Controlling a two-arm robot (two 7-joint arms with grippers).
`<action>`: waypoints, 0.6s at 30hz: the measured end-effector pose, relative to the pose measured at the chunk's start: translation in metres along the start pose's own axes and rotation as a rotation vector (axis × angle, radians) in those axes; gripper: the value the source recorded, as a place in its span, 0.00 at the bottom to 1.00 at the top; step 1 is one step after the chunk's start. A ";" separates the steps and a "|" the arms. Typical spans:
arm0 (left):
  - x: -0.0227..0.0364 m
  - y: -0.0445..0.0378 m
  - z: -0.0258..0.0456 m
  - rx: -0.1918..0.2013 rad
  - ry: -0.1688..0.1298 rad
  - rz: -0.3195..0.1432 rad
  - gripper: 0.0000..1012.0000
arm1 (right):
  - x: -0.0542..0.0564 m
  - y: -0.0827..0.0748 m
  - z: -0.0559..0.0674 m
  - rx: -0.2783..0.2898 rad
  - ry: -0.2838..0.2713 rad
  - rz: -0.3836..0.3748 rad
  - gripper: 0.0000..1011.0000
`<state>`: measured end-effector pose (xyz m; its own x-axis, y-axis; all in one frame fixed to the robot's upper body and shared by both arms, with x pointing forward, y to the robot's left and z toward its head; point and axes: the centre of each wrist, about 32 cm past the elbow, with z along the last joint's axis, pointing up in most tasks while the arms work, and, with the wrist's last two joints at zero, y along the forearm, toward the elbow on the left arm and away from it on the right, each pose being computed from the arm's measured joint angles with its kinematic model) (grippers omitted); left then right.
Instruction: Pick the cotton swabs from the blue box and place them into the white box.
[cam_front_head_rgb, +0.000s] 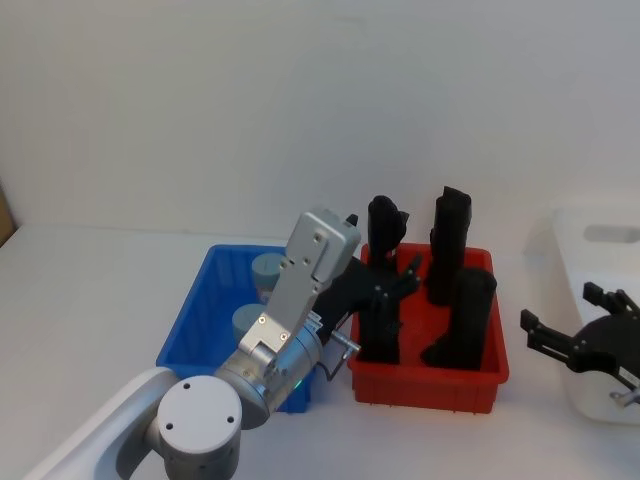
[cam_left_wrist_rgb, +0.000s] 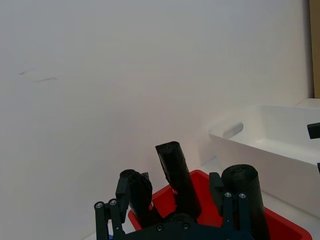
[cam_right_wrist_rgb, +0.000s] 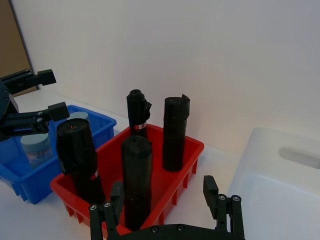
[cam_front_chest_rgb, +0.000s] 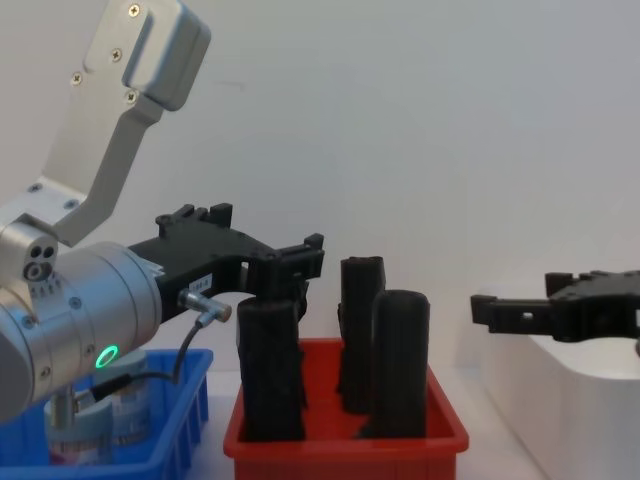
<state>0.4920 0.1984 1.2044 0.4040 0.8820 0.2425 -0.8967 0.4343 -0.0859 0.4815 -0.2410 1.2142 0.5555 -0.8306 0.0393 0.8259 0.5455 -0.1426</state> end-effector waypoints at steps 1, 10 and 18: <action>0.0000 0.0000 0.0000 0.000 0.000 0.000 0.99 | 0.000 0.002 0.001 -0.001 0.000 0.005 0.99; 0.0000 0.0000 0.0000 0.000 0.000 0.000 0.99 | -0.004 0.012 0.004 0.002 0.003 0.019 0.99; 0.0000 0.0000 0.0000 0.000 0.000 0.000 0.99 | -0.009 0.023 0.003 -0.011 0.013 0.025 0.99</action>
<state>0.4920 0.1984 1.2044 0.4040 0.8820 0.2425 -0.8967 0.4343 -0.0859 0.4955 -0.2203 1.2136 0.5748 -0.8180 0.0230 0.8104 0.5651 -0.1544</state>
